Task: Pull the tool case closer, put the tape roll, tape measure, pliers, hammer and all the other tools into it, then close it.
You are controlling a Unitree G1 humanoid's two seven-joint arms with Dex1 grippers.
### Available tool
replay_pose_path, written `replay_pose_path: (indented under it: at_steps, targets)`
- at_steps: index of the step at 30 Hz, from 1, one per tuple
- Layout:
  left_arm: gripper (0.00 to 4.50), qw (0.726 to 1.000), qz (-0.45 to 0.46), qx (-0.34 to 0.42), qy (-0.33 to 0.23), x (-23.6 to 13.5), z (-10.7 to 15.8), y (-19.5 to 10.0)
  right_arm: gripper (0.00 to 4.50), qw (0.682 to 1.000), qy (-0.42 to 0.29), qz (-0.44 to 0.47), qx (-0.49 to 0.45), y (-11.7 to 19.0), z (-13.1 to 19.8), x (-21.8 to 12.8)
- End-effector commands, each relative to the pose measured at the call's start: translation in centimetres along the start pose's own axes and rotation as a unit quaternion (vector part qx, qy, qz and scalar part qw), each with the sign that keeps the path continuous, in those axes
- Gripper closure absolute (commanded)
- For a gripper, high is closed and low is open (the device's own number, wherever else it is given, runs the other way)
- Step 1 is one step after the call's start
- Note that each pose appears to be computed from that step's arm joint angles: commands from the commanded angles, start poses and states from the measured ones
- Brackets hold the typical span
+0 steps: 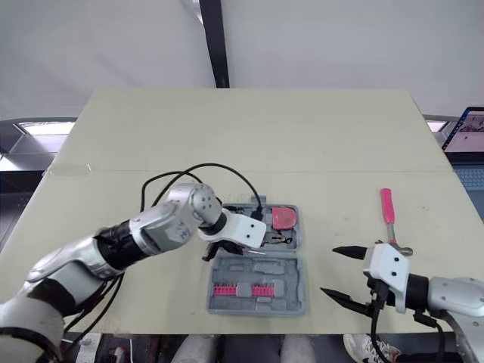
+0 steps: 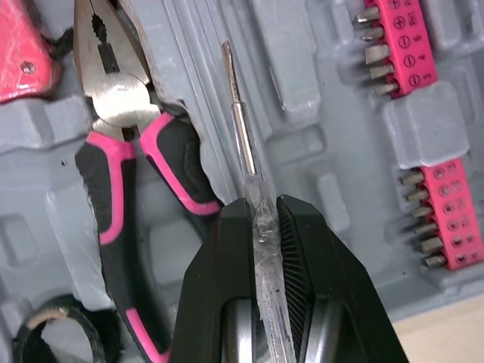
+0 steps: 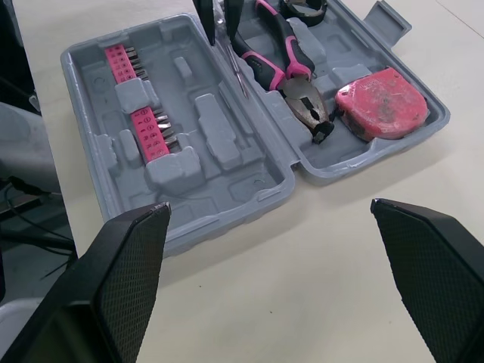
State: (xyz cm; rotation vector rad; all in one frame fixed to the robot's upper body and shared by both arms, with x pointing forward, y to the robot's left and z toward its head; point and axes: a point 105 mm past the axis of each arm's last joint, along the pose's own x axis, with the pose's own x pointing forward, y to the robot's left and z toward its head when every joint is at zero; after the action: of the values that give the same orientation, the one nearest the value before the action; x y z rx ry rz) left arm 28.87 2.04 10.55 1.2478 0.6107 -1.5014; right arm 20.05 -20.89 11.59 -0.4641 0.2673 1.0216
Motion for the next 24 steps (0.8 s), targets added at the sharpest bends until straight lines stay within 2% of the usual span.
replay_pose_path:
  at_steps: [1,6,17,24]
  targets:
    - [4.48,1.0,0.002,0.005,0.002,-0.1,0.7,0.3,0.0,1.0,-0.007,-0.001,-0.011,-0.1,0.5,-0.2]
    - [4.48,1.0,-0.012,0.001,-0.011,0.4,1.7,-0.2,0.0,1.0,-0.006,-0.003,-0.009,-0.1,0.5,-0.3]
    - [4.48,0.999,-0.028,-0.035,-0.006,1.3,2.1,-1.4,0.0,1.0,-0.004,-0.007,-0.008,-0.3,0.7,-0.4]
    - [4.48,0.998,-0.015,-0.058,-0.005,1.7,2.5,-0.9,0.0,1.0,-0.003,-0.006,-0.006,-0.2,0.7,-0.6]
